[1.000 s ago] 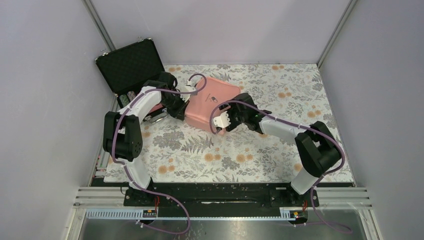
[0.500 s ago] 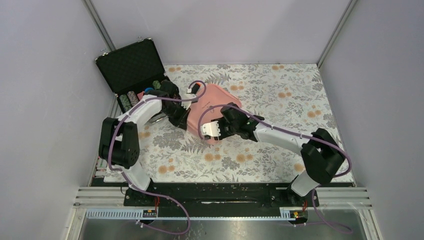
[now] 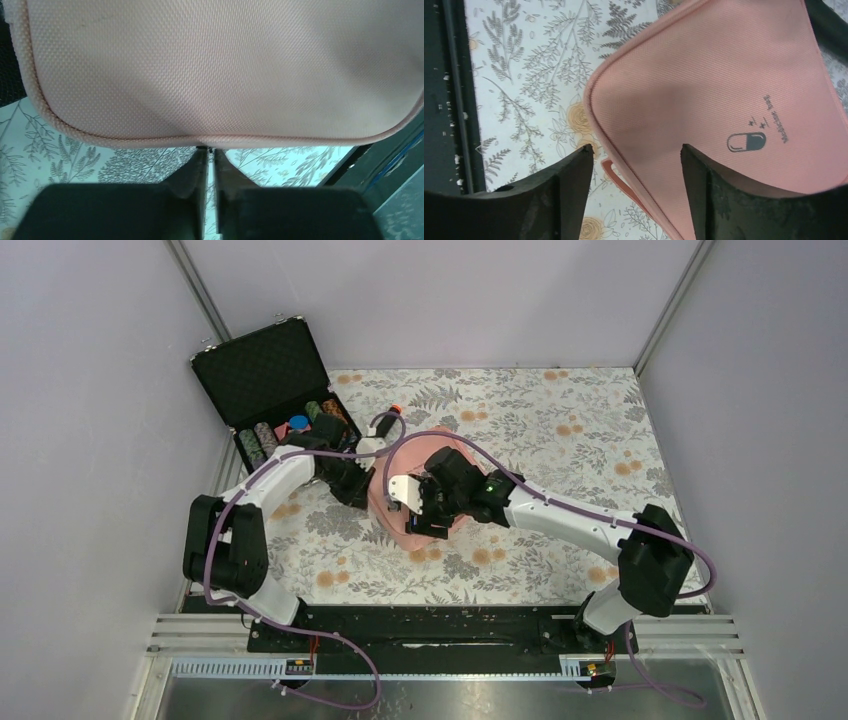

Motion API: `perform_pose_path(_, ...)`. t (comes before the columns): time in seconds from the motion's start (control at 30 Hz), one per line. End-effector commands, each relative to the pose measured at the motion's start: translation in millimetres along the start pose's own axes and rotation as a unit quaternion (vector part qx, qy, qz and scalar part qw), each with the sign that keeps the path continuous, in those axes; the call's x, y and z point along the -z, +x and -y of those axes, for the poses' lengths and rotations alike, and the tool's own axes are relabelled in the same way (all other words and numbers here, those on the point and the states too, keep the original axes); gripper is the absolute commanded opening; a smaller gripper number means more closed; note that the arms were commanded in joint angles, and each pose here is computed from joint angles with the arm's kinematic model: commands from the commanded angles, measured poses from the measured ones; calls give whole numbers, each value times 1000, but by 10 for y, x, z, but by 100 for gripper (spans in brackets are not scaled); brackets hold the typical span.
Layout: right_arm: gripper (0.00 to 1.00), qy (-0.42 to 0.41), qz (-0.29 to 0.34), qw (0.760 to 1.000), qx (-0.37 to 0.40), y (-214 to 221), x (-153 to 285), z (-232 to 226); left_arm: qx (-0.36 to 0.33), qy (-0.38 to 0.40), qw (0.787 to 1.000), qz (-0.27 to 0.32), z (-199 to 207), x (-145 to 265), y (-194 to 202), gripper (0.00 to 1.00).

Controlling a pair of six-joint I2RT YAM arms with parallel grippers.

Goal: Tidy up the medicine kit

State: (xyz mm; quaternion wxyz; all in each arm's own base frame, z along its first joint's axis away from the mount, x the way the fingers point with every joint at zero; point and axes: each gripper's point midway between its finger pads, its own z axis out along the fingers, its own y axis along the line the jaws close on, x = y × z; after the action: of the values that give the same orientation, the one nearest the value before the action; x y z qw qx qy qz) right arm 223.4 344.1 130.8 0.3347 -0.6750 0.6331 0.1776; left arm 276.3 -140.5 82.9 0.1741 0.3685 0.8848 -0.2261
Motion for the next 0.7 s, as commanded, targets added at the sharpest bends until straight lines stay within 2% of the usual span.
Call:
perform_pose_path(0.0,75,-44,36,998,19,-138,18,-180,-20,-21,1000,9,-135,90,45,23)
perform_pose_path(0.03,79,-56,35,998,26,-98,31,-241,-16,-27,999,20,-192,89,44,36)
perform_pose_path(0.1,84,-69,31,996,38,-18,68,-328,-10,-43,997,58,-281,115,9,50)
perform_pose_path(0.27,88,-54,5,997,49,132,164,-328,-72,-82,977,183,-322,138,-149,68)
perform_pose_path(0.33,90,-55,-4,997,48,165,187,-336,-105,-97,966,215,-336,130,-191,71)
perform_pose_path(0.4,90,-58,-5,997,48,171,197,-349,-115,-81,966,217,-317,76,-184,71)
perform_pose_path(0.5,90,-60,-10,997,47,196,164,-351,-100,-39,972,211,-267,-44,-168,69)
perform_pose_path(0.67,90,-59,-12,997,48,182,130,-318,-58,-43,969,238,-373,-102,-322,65)
